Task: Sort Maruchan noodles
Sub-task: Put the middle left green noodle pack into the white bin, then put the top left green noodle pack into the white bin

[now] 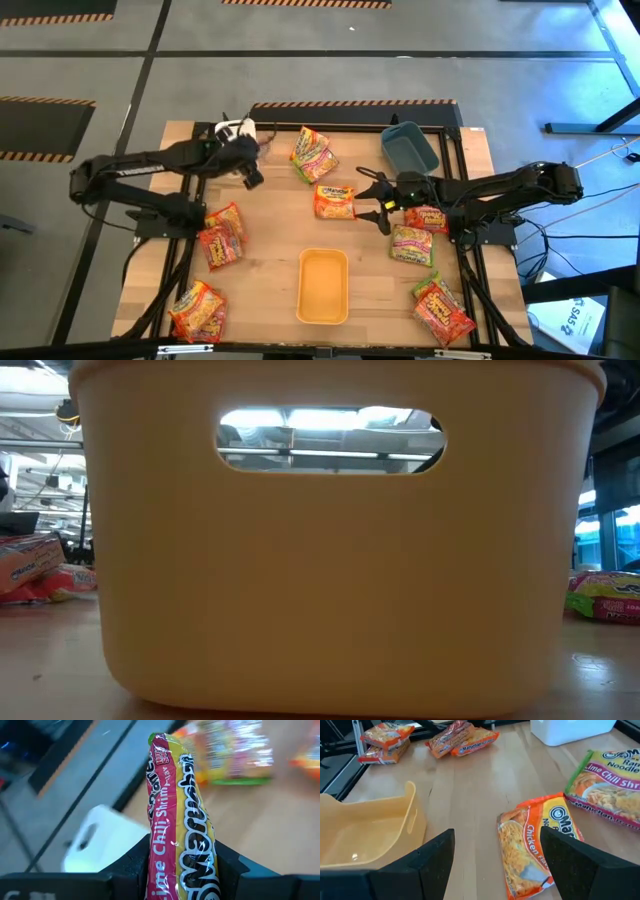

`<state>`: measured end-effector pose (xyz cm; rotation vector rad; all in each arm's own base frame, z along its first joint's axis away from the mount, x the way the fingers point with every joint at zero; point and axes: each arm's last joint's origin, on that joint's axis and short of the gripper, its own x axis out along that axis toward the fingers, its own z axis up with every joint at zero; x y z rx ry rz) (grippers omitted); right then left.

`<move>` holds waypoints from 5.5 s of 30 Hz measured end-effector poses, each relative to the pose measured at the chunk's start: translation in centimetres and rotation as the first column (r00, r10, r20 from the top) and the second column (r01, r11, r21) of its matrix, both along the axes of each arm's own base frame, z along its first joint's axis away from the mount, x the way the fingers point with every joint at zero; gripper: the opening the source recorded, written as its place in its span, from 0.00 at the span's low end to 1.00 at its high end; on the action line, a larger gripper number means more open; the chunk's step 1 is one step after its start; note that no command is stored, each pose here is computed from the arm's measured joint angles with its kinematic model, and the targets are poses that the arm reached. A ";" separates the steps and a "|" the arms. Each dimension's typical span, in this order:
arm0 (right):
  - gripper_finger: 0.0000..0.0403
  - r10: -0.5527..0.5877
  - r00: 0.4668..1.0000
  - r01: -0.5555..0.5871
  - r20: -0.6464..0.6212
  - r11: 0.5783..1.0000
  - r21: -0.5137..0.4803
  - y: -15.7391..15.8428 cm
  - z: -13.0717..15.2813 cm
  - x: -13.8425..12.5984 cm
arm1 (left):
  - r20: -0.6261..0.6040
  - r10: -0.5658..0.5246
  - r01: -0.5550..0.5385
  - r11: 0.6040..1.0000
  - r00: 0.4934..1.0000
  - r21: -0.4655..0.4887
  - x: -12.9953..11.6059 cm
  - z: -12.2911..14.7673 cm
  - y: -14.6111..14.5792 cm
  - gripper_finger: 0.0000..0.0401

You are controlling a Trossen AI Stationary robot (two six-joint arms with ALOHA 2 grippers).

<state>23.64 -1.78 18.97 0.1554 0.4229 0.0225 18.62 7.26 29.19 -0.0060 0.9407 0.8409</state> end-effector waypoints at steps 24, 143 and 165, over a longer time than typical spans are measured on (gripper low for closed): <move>0.68 0.005 1.000 -0.005 0.003 1.000 -0.011 0.0 -0.2 -0.1 | -0.116 -0.019 -0.006 0.977 0.993 -0.211 1.3 -4.0 6.3 0.32; 0.68 -0.179 0.983 0.178 -0.027 0.983 -0.034 -0.5 -0.4 -0.2 | 0.358 -0.083 0.179 0.953 0.930 -0.245 5.6 -6.6 2.6 0.52; 0.68 -0.317 0.947 0.315 -0.051 0.948 -0.035 -4.8 -1.3 2.8 | 0.497 -0.113 0.196 0.973 0.861 -0.119 8.5 -8.0 -0.6 0.52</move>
